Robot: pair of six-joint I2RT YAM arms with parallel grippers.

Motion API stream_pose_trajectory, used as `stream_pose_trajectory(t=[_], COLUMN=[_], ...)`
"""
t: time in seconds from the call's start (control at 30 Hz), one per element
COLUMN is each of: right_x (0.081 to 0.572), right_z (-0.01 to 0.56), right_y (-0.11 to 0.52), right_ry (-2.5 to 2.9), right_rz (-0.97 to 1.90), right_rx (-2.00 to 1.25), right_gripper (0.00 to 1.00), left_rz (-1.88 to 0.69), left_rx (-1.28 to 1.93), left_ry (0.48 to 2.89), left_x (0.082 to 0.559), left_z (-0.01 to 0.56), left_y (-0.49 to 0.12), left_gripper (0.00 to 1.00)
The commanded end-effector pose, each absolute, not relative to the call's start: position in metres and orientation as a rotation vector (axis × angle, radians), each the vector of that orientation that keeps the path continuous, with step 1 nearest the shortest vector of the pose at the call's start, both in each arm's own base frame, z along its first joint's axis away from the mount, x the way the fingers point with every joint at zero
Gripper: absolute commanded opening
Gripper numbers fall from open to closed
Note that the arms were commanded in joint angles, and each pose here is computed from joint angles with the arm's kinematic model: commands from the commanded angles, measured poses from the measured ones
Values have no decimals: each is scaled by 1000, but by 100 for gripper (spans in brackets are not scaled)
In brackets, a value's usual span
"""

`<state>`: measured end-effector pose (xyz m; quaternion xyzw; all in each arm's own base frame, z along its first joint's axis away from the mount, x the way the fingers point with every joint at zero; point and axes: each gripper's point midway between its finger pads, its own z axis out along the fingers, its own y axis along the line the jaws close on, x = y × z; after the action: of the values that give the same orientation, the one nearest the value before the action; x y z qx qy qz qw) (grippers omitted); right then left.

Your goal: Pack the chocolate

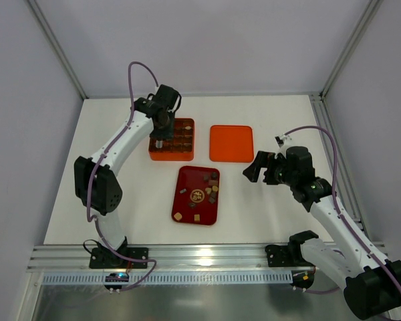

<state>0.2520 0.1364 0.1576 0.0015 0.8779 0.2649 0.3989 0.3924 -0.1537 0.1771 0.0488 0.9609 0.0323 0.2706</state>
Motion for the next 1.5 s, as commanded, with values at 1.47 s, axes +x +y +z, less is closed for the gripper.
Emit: stream_pose_trajectory(t=[1.47], right_x=[252], right_z=[160], right_y=[135], right_ry=[2184], right_rz=[665], right_rx=[14], right_gripper=[100], left_rz=[-245], left_rx=[461], left_ry=[2574], left_x=[189], left_z=[203], left_y=[-222], left_gripper=[38])
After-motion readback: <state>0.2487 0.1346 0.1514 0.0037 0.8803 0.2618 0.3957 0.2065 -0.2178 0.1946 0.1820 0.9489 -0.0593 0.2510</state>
